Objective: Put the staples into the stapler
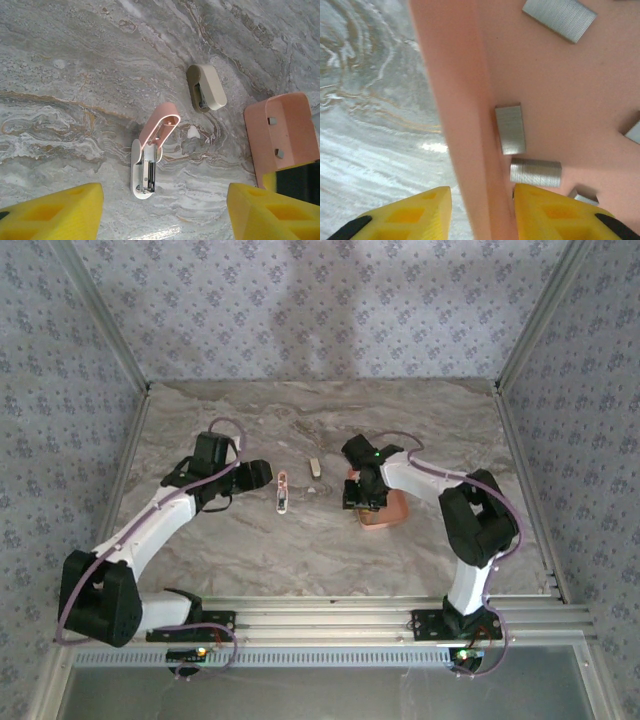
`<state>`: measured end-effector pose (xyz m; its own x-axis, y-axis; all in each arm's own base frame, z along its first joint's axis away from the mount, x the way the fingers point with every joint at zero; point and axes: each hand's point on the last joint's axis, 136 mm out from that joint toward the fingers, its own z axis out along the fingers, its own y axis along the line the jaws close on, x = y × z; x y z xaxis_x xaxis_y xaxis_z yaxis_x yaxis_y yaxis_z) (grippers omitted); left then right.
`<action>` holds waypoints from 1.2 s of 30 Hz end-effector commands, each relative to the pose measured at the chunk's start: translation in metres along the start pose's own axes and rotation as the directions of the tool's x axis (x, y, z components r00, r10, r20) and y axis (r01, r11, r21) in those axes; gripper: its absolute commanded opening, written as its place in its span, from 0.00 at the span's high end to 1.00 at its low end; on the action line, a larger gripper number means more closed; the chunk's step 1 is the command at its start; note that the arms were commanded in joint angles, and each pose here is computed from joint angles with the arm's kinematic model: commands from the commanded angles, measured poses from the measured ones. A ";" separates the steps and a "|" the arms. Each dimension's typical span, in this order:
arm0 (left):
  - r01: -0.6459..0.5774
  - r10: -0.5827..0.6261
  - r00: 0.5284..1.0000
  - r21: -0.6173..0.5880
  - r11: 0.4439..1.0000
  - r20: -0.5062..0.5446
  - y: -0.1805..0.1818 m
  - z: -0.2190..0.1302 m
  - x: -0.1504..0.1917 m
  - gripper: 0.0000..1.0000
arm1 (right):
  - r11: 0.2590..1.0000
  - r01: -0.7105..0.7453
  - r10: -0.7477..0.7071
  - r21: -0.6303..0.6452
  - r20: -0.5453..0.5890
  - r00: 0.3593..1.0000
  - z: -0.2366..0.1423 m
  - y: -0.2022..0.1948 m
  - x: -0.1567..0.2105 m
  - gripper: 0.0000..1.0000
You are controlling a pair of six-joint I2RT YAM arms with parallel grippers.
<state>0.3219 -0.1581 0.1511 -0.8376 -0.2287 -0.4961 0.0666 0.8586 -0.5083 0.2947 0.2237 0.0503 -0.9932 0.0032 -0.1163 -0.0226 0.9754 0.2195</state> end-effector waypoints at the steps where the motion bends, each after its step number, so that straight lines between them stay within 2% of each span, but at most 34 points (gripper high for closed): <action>1: -0.018 0.016 0.999 0.048 0.999 0.037 -0.013 -0.002 -0.016 0.33 | 0.999 0.007 -0.005 -0.038 0.053 0.999 -0.046 0.006 -0.007 0.60; 5: -0.004 0.003 1.000 0.046 0.999 0.029 -0.011 0.003 -0.014 0.32 | 1.000 -0.016 0.017 -0.022 0.048 0.999 -0.066 -0.012 -0.011 0.59; 12: 0.005 -0.005 1.000 0.011 1.000 -0.002 -0.004 0.015 -0.014 0.32 | 1.000 0.020 -0.020 0.018 0.020 1.000 -0.069 -0.045 -0.030 0.59; 16: 0.008 -0.008 1.000 -0.001 1.000 -0.009 -0.001 0.021 -0.016 0.32 | 0.979 0.202 -0.202 0.005 0.013 0.979 -0.061 -0.041 -0.044 0.59; 21: 0.011 -0.011 1.000 -0.009 1.000 -0.022 0.000 0.026 -0.018 0.32 | 0.885 0.465 -0.465 0.011 -0.010 0.885 -0.042 -0.042 -0.056 0.59; 23: 0.010 -0.011 1.000 -0.018 1.000 -0.022 0.002 0.026 -0.019 0.32 | 0.846 0.533 -0.533 -0.026 0.003 0.846 -0.034 -0.034 -0.057 0.59; 26: 0.019 -0.019 1.000 -0.034 0.999 -0.015 0.008 0.027 -0.020 0.32 | 0.832 0.553 -0.551 -0.045 0.053 0.833 -0.021 -0.028 -0.066 0.59; 36: 0.038 -0.039 0.999 -0.038 0.999 -0.013 0.009 0.030 -0.023 0.32 | 0.805 0.593 -0.589 -0.034 0.084 0.804 0.003 -0.025 -0.082 0.58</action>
<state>0.3476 -0.1596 0.1265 -0.8625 -0.2387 -0.4462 0.0168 0.8678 -0.4966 0.3760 0.1942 0.0632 -0.8013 -0.5138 -0.3064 -0.5712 0.8093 0.1368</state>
